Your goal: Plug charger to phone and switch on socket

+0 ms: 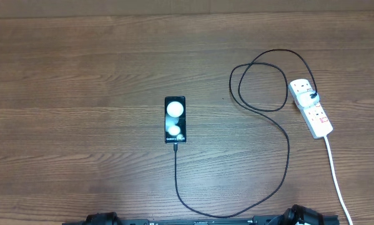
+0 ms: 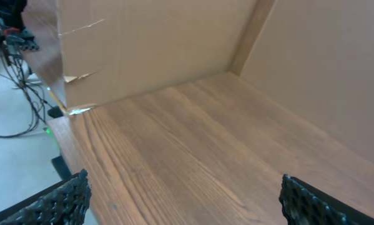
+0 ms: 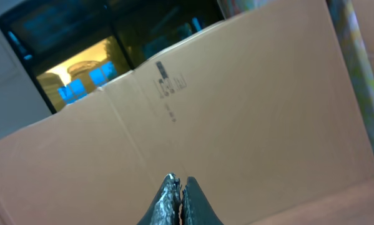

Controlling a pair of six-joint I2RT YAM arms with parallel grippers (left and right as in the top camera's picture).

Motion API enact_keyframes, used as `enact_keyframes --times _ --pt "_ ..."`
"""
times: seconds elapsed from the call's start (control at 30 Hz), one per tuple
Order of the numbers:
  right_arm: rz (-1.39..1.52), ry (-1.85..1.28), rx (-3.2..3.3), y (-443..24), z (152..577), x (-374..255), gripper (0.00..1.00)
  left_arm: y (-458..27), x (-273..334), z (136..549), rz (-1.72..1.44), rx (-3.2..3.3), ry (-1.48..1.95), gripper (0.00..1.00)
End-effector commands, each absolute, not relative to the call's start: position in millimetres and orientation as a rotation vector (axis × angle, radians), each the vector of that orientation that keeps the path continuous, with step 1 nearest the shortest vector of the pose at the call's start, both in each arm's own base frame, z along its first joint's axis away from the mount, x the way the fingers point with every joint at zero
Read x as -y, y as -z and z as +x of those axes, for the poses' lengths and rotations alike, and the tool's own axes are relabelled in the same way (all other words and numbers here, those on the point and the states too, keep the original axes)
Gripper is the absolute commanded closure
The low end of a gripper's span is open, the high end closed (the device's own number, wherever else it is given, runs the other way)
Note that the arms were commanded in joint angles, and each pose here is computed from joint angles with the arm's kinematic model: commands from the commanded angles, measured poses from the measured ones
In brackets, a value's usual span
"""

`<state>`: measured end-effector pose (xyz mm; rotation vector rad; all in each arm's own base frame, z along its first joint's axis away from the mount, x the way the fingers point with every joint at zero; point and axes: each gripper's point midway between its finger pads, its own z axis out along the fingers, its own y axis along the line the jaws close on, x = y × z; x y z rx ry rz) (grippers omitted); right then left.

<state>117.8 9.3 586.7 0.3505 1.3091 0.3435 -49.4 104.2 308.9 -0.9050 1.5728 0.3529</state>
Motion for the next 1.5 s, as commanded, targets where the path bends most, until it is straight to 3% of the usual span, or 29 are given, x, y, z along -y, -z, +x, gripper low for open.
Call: enact_keyframes --times 0.0,0.2,0.43,0.67,0.87,1.2,1.47 --pt "0.324 -0.305 -1.28 -587.6 99.4 -14.2 0.96 -307.2 -108.3 -57.6 -0.934 -1.551 -0.388 0.0" --pt "0.32 -0.315 -1.275 -581.9 91.7 -16.6 0.96 -334.3 -104.1 -40.7 -0.964 -1.398 -0.226 0.0" --pt "0.279 -0.354 -1.278 -573.7 85.2 -26.3 0.96 -351.8 -75.4 45.8 -0.751 -1.409 -0.024 0.0" --pt "0.262 -0.366 -1.27 -575.3 81.3 -28.8 0.96 -338.8 -42.8 149.3 -0.496 -1.386 0.136 0.01" --pt "0.256 -0.365 -1.258 -578.3 80.1 -29.2 0.96 -284.1 -31.2 212.7 -0.383 -1.357 0.182 0.01" --pt "0.195 -0.343 -1.125 -612.7 55.4 -35.9 0.92 -212.0 -27.6 241.5 -0.318 -1.415 0.148 0.0" --pt "0.181 -0.288 -0.939 -652.6 16.4 -35.3 0.88 -180.5 -27.3 244.4 -0.324 -1.529 0.127 0.0"
